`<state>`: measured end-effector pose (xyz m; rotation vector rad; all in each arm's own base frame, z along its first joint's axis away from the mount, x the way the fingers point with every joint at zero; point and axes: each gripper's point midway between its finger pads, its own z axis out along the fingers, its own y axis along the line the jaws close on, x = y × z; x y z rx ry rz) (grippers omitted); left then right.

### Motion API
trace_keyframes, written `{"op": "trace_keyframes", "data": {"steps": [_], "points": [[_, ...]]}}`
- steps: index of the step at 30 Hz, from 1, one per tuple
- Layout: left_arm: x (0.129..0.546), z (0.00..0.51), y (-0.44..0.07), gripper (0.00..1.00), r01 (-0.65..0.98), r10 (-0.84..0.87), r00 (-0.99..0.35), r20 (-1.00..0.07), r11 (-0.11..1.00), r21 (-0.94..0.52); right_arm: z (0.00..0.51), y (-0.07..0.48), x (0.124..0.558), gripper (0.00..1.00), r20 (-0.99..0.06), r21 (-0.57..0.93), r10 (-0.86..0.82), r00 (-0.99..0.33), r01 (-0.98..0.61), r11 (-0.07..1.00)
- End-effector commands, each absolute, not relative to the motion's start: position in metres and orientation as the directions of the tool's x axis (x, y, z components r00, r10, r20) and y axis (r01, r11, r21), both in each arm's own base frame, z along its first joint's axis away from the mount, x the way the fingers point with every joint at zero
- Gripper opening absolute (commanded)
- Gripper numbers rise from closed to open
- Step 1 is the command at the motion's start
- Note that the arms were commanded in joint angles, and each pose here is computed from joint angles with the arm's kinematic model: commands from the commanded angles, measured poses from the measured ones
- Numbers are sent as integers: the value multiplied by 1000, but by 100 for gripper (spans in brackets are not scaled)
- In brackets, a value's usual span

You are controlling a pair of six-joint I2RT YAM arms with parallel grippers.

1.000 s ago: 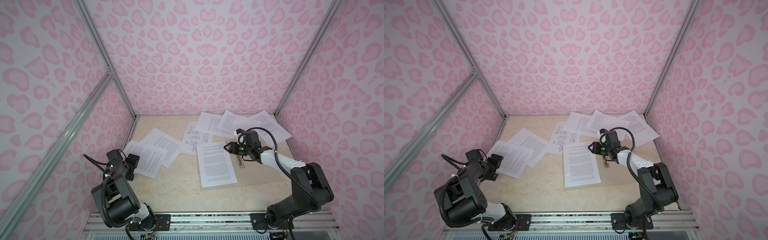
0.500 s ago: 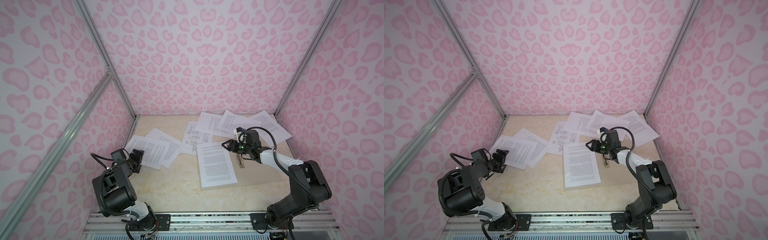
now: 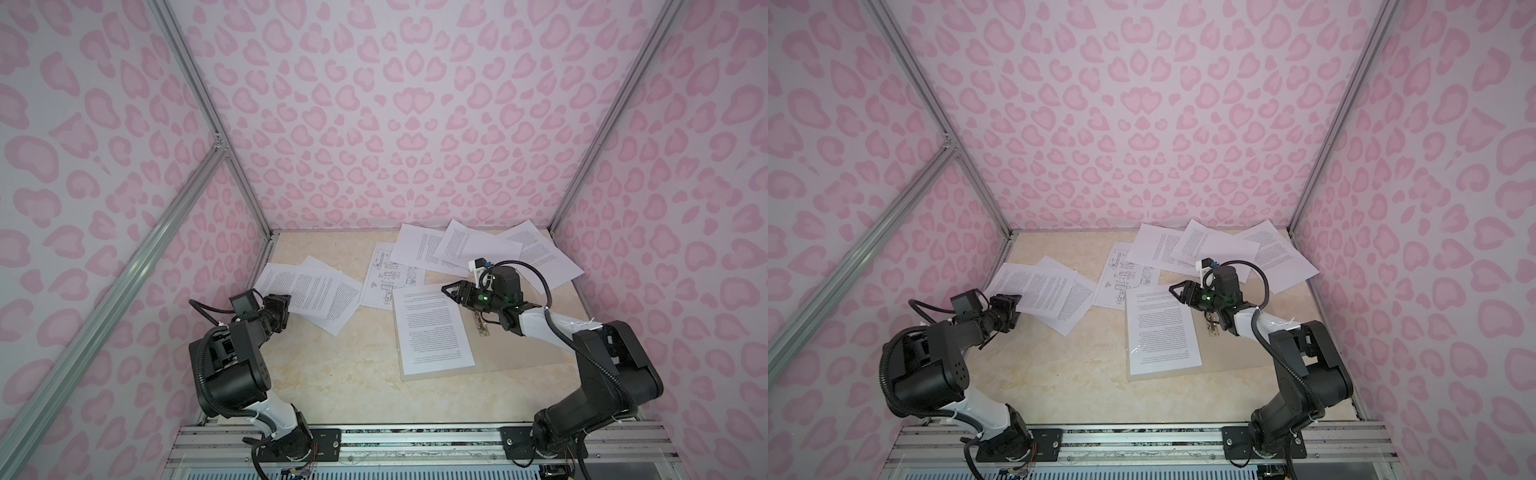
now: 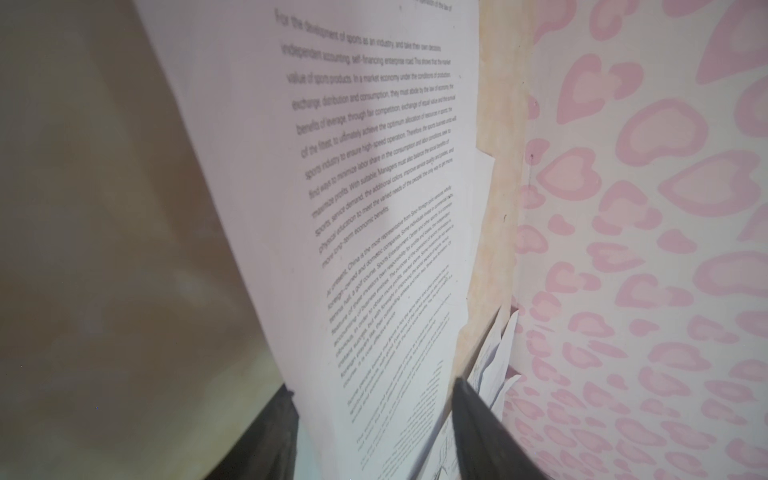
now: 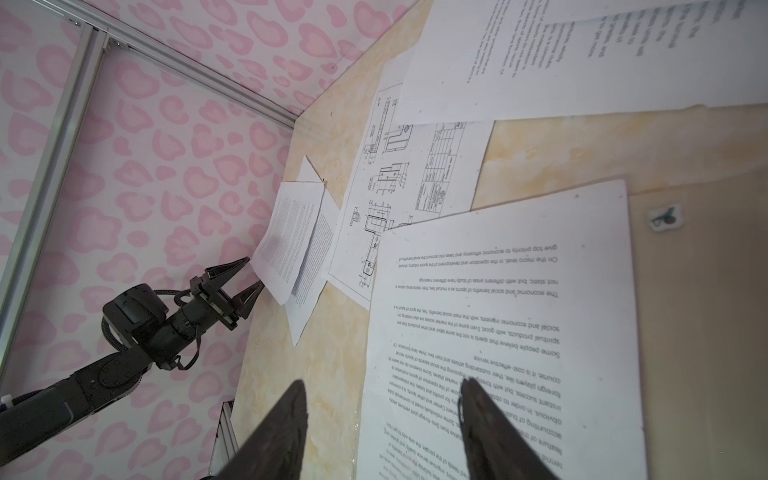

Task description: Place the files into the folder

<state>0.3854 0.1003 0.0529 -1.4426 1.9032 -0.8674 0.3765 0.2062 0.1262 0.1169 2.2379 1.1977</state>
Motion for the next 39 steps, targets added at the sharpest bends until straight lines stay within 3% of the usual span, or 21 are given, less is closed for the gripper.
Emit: {"op": "trace_keyframes", "data": {"steps": [1, 6, 10, 13, 17, 21, 25, 32, 39], "points": [[398, 57, 108, 47, -556, -977, -200, -75, 176, -812, 132, 209, 379, 59, -463, 800, 359, -810, -208, 563], [406, 48, 110, 29, -554, -984, -172, -40, 130, -822, 131, 210, 376, 59, -454, 806, 359, -816, -204, 555], [411, 44, 115, 4, -561, -990, -140, -26, 101, -822, 135, 206, 374, 59, -470, 790, 355, -808, -205, 578], [421, 59, 119, 4, -527, -987, -149, -59, 129, -840, 144, 197, 372, 63, -522, 751, 343, -781, -231, 619], [438, 118, 85, 4, -444, -929, -307, -206, 331, -833, 159, 179, 374, 76, -587, 695, 341, -734, -242, 677], [443, 187, 11, 4, -284, -752, -552, -360, 576, -767, 173, 151, 383, 84, -619, 677, 380, -687, -222, 702], [433, 243, -71, 4, -47, -537, -709, -458, 684, -728, 190, 130, 395, 94, -646, 677, 426, -634, -217, 703], [403, 325, -208, 4, 329, -243, -824, -513, 532, -780, 209, 127, 426, 97, -642, 726, 479, -598, -273, 632], [371, 371, -327, 4, 473, -70, -856, -512, 295, -830, 245, 145, 442, 97, -613, 790, 563, -555, -432, 435]]}}
